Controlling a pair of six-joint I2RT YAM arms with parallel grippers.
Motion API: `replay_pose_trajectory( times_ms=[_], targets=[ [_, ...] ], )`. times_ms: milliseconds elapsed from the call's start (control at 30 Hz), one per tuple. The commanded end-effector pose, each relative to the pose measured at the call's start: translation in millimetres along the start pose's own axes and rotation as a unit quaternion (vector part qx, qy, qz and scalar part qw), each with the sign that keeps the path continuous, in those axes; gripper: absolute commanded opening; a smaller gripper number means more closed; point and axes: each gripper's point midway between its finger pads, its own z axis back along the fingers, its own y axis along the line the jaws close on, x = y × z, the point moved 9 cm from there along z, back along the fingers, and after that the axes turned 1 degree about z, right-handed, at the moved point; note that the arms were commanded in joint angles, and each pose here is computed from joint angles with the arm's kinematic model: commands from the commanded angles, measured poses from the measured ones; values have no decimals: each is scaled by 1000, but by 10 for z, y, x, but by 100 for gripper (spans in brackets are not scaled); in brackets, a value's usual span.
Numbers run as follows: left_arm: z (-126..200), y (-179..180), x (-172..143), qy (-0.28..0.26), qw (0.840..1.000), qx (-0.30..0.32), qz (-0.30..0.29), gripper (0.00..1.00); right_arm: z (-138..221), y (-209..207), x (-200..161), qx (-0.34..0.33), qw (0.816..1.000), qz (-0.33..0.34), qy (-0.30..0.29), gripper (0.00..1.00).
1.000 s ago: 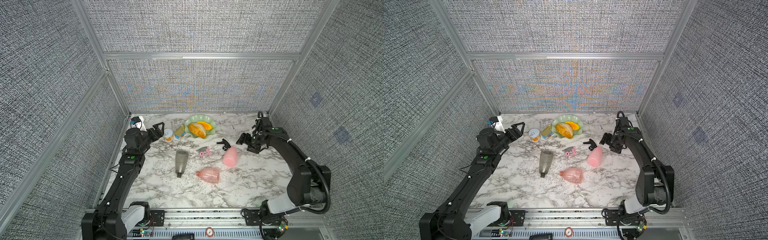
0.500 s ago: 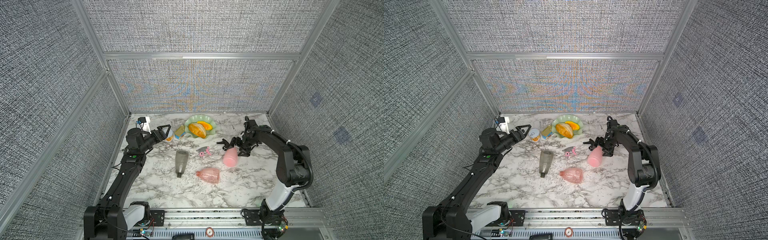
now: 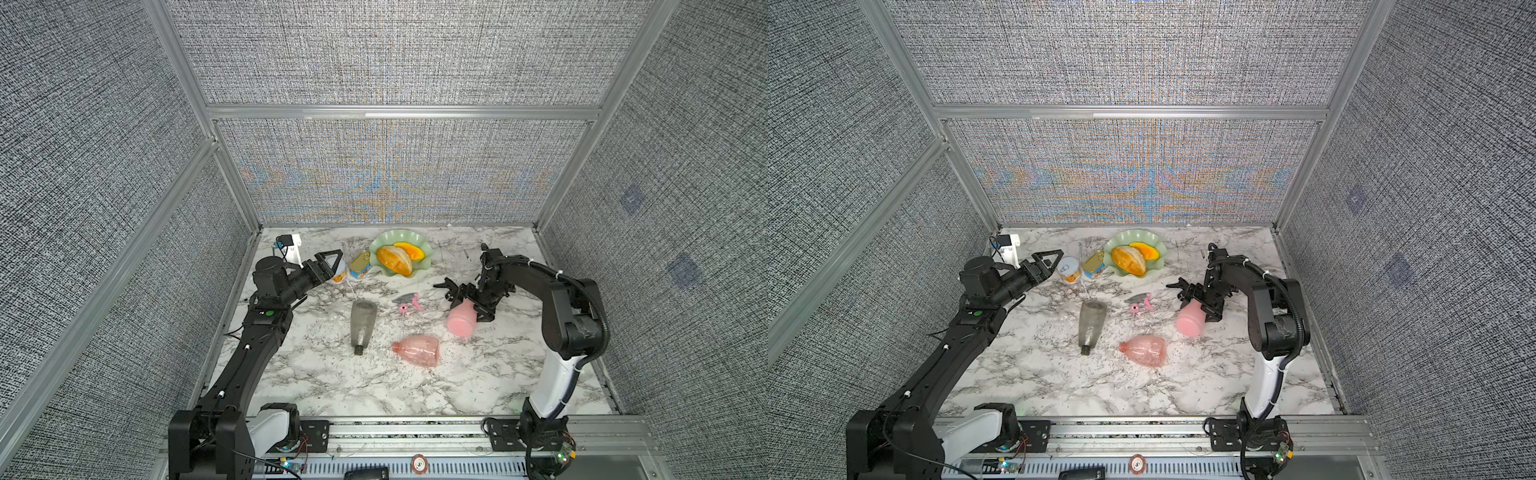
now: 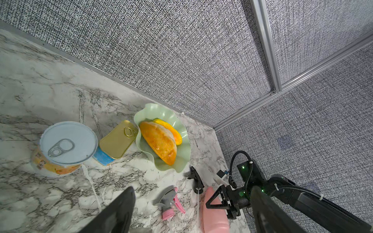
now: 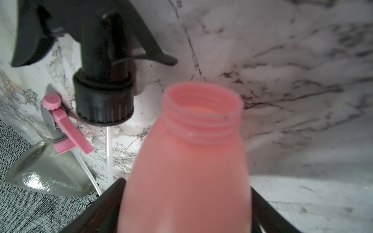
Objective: Attach spray nozzles to spray bottles
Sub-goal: Pick up the spray bottle from the center of the board.
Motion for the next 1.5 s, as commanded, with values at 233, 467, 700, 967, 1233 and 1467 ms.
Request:
replay_pose_trajectory(
  times_ms=[233,467,700,967,1233,1467],
  targets=[
    [-31,12,20,3,1000,-7,-3,90,35,-1,-35,-3,1000,5,-18,78],
    [-72,51,3,10,1000,-9,3,90,207,33,-101,-6,998,24,-52,78],
    [-156,90,-48,32,998,-43,13,90,509,256,-225,-13,989,82,-124,78],
    [-231,-90,-143,46,989,-139,-8,91,1079,800,-539,16,954,181,-239,78],
    [-326,-545,-496,77,970,-170,-154,94,1553,1329,-957,55,912,266,-308,78],
    [-324,-964,-924,90,936,-212,-265,94,1757,1627,-1302,103,884,316,-330,78]
  ],
)
